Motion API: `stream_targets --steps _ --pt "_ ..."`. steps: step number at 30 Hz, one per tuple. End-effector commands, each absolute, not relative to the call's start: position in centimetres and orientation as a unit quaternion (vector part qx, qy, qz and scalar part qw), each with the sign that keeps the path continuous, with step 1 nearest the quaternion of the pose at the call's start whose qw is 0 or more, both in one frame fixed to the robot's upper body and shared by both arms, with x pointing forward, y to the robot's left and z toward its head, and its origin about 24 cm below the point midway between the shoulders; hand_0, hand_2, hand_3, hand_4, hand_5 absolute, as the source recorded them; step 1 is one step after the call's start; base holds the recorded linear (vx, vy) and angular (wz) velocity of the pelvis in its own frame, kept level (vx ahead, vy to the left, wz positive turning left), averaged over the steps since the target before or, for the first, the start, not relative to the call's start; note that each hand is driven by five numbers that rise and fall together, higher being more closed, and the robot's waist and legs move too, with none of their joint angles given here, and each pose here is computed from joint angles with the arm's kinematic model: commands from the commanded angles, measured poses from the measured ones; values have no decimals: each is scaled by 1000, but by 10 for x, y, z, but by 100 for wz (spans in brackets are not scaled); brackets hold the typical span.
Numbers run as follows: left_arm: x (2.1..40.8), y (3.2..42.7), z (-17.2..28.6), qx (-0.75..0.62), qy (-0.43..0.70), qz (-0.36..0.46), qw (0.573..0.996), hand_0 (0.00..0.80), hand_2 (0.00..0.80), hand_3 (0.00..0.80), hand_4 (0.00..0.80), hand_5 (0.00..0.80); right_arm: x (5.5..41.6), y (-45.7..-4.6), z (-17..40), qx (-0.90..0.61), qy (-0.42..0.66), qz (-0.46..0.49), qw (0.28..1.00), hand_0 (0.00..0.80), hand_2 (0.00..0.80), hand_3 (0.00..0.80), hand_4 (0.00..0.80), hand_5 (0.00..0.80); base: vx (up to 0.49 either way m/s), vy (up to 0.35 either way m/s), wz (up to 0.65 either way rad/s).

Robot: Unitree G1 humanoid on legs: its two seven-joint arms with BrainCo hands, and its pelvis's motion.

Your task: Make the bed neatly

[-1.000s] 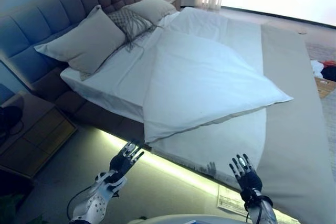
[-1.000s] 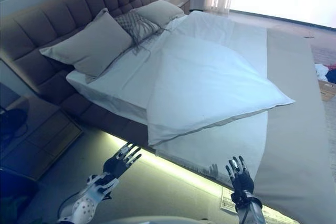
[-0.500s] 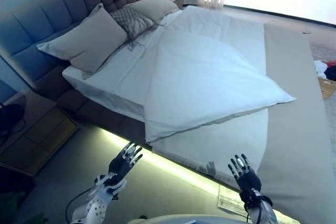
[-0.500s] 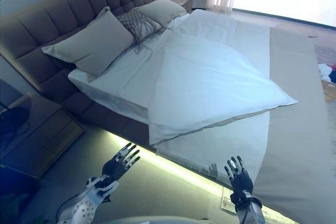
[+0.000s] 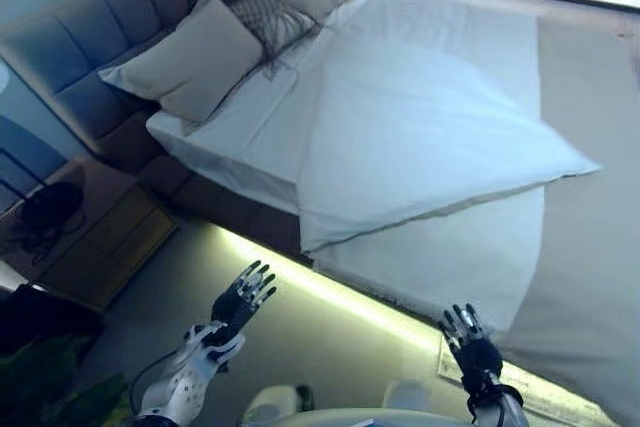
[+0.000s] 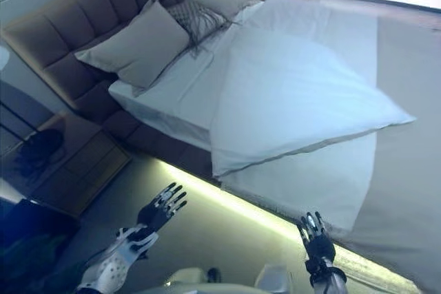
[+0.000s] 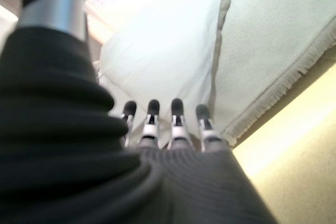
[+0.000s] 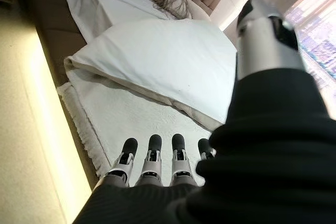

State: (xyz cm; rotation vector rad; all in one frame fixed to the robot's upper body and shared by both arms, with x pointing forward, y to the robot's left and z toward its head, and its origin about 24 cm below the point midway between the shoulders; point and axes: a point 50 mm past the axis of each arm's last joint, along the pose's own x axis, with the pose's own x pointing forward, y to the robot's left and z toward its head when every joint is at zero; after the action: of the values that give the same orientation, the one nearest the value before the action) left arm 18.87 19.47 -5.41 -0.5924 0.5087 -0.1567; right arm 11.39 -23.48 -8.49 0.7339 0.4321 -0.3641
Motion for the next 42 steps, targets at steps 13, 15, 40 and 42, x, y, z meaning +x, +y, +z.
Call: stream_targets --steps 13,15,40,42 --pt "187 209 -38 -278 232 -66 930 0 0 0 0 0 133 -232 -76 345 186 -141 909 0 0 0 0 0 413 -254 1" --pt "181 210 -42 -277 240 -63 928 0 0 0 0 0 128 -235 -78 341 196 -143 908 0 0 0 0 0 496 -286 14" --pt "199 176 -48 -286 245 -152 914 0 0 0 0 0 139 -265 -61 341 155 -187 908 0 0 0 0 0 282 -126 -1" --pt "196 179 -49 -291 249 -146 912 0 0 0 0 0 135 -264 -64 344 158 -192 906 0 0 0 0 0 278 -6 -61"
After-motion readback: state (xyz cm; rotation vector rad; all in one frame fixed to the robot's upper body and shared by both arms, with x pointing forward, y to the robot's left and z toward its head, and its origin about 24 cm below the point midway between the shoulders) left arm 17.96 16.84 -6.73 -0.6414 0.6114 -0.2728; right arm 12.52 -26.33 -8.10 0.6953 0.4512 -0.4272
